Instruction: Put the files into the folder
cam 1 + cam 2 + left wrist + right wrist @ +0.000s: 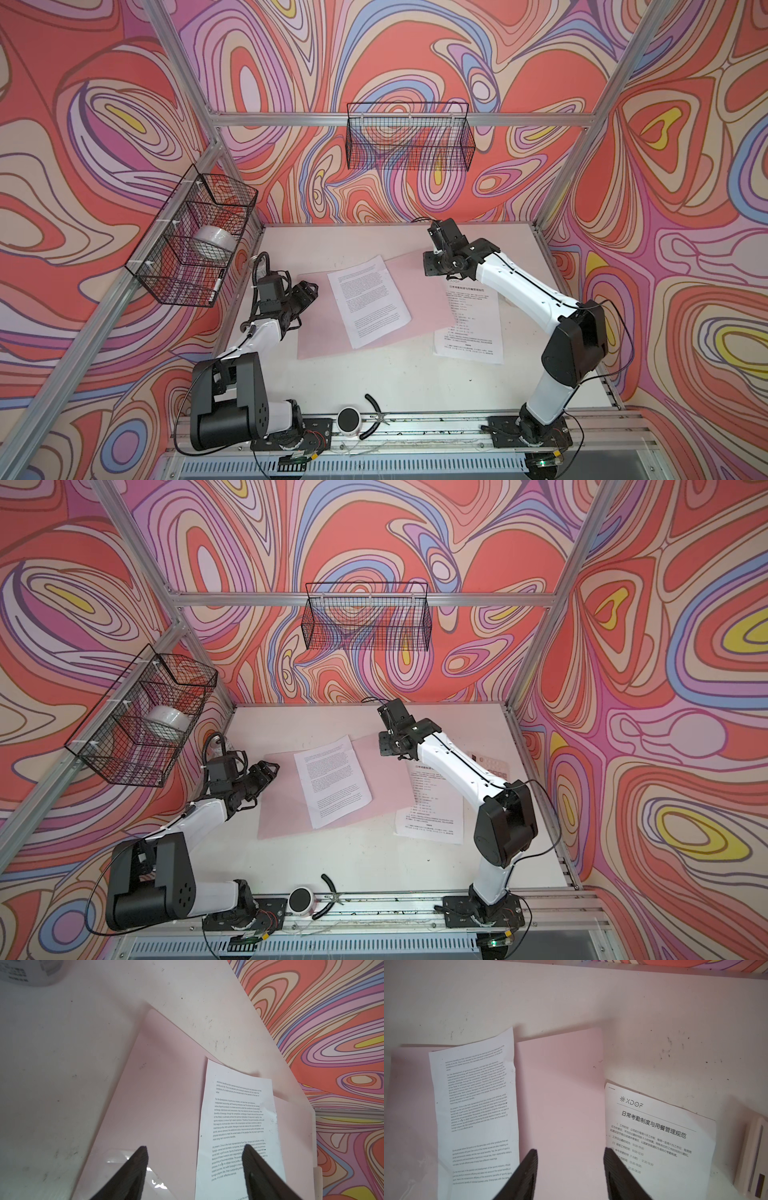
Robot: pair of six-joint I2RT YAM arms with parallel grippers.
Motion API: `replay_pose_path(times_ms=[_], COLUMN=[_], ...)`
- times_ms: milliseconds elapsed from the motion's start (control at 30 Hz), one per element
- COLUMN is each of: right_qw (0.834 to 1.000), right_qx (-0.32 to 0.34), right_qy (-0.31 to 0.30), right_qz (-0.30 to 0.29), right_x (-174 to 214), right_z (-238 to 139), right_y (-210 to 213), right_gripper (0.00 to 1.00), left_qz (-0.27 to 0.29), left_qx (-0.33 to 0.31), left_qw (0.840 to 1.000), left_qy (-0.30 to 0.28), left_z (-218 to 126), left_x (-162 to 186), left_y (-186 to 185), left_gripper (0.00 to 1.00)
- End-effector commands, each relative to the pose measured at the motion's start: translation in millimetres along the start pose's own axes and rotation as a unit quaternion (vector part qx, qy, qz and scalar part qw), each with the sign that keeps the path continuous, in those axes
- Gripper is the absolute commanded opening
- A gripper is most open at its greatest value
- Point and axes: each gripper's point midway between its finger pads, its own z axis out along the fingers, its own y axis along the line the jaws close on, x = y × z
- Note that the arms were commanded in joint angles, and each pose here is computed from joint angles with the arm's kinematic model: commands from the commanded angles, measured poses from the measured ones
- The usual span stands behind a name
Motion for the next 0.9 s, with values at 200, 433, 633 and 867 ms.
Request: replay_pose_path(times_ms=[200, 433, 633, 867], right_qw=[0.983, 0.982, 0.983, 0.983], right_qx=[-0.177, -0.180, -0.164, -0.140], right_qy=[0.039, 0.057, 0.083, 0.108], right_qz=[0.011, 0.013, 0.024, 0.054], right_x=[15, 25, 49, 76], right_z=[26, 47, 69, 88], right_y=[67, 69, 57, 23], right_gripper=[0.53, 0.53, 0.53, 0.51], left_qz=[0.009, 0.012, 0.014, 0.034], left_qx=[-0.088, -0.154, -0.159, -0.127], left_qw=[0.995, 0.987, 0.987, 0.991], left_qy=[-0.037, -0.038, -0.029, -0.025], left_z=[-16, -18, -7, 2], left_x=[-13, -18, -15, -12], left_y=[27, 47, 54, 49], left_gripper=[0.72, 0.73, 0.73, 0.74])
